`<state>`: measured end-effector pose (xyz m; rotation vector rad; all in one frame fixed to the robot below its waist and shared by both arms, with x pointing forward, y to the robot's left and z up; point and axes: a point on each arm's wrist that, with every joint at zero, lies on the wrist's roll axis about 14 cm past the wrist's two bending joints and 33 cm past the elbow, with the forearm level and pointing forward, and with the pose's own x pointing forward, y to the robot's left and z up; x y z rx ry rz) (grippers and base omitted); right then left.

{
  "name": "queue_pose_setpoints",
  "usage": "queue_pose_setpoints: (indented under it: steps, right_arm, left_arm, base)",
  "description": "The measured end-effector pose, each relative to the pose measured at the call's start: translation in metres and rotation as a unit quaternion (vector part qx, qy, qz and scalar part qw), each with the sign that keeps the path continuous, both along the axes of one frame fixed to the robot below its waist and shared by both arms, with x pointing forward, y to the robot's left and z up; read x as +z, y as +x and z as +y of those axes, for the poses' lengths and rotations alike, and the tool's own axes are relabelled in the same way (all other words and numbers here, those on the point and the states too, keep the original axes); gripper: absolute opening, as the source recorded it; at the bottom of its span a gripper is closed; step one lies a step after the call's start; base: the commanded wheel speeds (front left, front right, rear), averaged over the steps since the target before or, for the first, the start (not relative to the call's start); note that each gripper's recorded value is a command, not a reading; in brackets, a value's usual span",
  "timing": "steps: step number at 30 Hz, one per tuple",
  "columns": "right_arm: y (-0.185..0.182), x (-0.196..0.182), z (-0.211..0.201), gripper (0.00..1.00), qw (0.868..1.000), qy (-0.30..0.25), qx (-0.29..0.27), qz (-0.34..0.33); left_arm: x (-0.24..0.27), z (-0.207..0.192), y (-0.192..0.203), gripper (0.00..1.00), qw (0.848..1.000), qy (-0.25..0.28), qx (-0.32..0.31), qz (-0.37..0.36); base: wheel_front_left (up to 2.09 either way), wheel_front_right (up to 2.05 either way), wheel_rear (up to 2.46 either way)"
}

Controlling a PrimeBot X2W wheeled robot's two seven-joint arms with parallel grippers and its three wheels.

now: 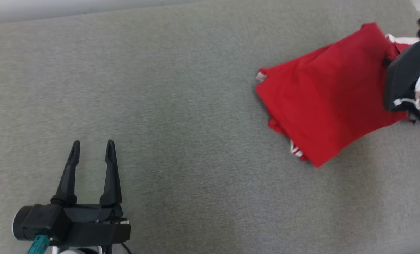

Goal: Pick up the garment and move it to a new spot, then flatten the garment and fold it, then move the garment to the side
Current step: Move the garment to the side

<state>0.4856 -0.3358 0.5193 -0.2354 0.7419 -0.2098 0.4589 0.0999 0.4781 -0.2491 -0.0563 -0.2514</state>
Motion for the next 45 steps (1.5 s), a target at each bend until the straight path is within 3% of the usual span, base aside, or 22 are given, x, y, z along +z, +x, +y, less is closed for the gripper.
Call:
queue_pose_setpoints:
  steps: [9,15,25,31,32,33,40,45]
  right_arm:
    - [-0.004,0.024,-0.060,0.00,0.995,-0.042,-0.078,-0.035]
    - [-0.005,0.033,-0.103,0.00,0.986,-0.074,-0.136,-0.065]
    - [-0.025,0.002,-0.159,0.00,0.961,-0.077,-0.249,-0.091]
    - [-0.029,-0.012,-0.175,0.00,0.949,-0.096,-0.279,-0.115]
    - [-0.029,-0.015,-0.176,0.60,0.947,-0.093,-0.283,-0.122]
    - [-0.029,-0.018,-0.176,1.00,0.946,-0.089,-0.286,-0.124]
    - [-0.030,-0.018,-0.170,1.00,0.947,-0.093,-0.267,-0.151]
    - [-0.021,-0.007,-0.145,1.00,0.954,-0.091,-0.210,-0.195]
  left_arm:
    - [-0.010,-0.036,0.021,1.00,0.999,0.001,-0.049,-0.011]
    - [-0.031,-0.042,0.033,1.00,0.998,0.004,-0.066,0.000]
    - [-0.054,-0.046,0.040,1.00,0.995,0.022,-0.101,0.000]
    - [-0.056,-0.036,0.044,1.00,0.995,0.025,-0.093,-0.008]
    - [-0.056,-0.036,0.044,1.00,0.995,0.024,-0.094,-0.008]
    - [-0.056,-0.037,0.043,1.00,0.995,0.025,-0.097,-0.008]
    - [-0.050,-0.035,0.041,1.00,0.995,0.036,-0.097,-0.010]
    - [-0.037,-0.033,0.035,1.00,0.996,0.024,-0.082,-0.010]
  base:
    - [0.00,0.00,0.00]
    - [0.00,0.00,0.00]
    - [0.00,0.00,0.00]
    - [0.00,0.00,0.00]
    - [0.00,0.00,0.00]
    - [0.00,0.00,0.00]
    - [0.00,0.00,0.00]
    - [0.00,0.00,0.00]
